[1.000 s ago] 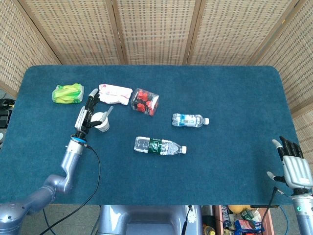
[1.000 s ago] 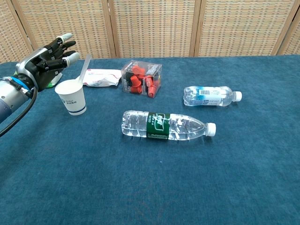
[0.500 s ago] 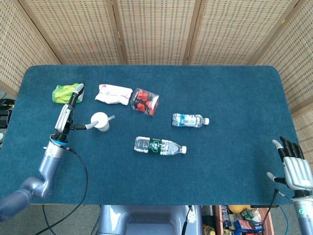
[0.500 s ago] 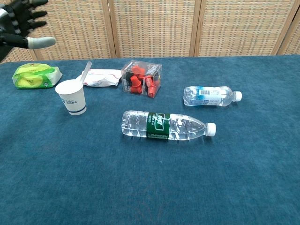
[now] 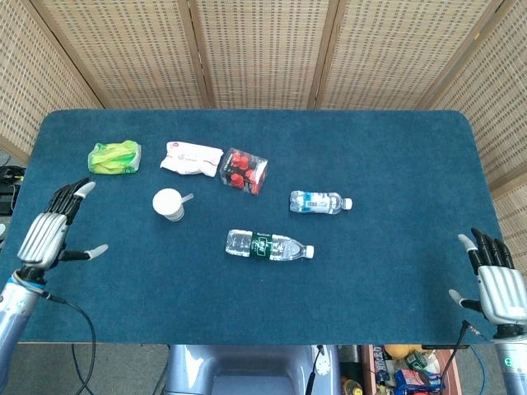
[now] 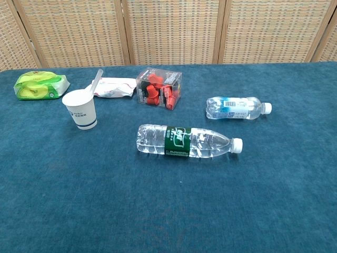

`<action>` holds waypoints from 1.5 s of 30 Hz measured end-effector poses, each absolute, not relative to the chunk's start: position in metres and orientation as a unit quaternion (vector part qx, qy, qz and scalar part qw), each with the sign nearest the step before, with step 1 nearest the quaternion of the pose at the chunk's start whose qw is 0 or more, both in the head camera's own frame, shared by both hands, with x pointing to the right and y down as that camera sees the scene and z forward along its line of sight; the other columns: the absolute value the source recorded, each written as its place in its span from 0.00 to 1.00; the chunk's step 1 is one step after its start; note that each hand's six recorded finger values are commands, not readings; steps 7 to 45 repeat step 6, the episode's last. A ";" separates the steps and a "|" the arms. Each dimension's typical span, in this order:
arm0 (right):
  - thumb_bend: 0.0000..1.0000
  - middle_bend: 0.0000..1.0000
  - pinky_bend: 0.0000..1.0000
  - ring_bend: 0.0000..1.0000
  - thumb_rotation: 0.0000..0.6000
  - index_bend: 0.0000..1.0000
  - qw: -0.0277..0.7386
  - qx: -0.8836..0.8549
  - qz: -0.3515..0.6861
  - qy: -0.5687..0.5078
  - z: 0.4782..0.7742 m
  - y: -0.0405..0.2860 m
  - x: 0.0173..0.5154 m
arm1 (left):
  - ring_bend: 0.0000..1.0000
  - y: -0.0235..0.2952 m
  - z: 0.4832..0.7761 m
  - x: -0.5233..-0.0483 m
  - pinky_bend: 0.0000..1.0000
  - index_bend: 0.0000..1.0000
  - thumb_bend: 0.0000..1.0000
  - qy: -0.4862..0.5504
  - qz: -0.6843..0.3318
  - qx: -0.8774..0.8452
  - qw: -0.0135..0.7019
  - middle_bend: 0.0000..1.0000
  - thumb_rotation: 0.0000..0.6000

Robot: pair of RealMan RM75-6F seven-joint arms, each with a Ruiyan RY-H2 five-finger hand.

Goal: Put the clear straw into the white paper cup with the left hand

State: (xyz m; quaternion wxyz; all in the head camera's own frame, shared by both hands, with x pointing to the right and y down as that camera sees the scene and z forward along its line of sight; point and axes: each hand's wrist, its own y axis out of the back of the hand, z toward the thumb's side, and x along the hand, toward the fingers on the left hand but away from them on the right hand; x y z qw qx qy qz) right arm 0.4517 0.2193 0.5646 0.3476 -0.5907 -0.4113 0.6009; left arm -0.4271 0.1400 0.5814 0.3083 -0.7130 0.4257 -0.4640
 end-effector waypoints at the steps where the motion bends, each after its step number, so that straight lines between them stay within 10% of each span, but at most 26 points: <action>1: 0.00 0.00 0.00 0.00 1.00 0.00 0.352 -0.591 0.597 -0.413 0.563 0.220 0.450 | 0.00 0.156 0.578 -0.436 0.00 0.00 0.09 0.417 -0.490 -0.700 0.309 0.00 1.00; 6: 0.00 0.00 0.00 0.00 1.00 0.00 0.364 -0.593 0.585 -0.417 0.556 0.223 0.445 | 0.00 0.207 0.564 -0.459 0.00 0.00 0.09 0.408 -0.551 -0.663 0.299 0.00 1.00; 45: 0.00 0.00 0.00 0.00 1.00 0.00 0.364 -0.593 0.585 -0.417 0.556 0.223 0.445 | 0.00 0.207 0.564 -0.459 0.00 0.00 0.09 0.408 -0.551 -0.663 0.299 0.00 1.00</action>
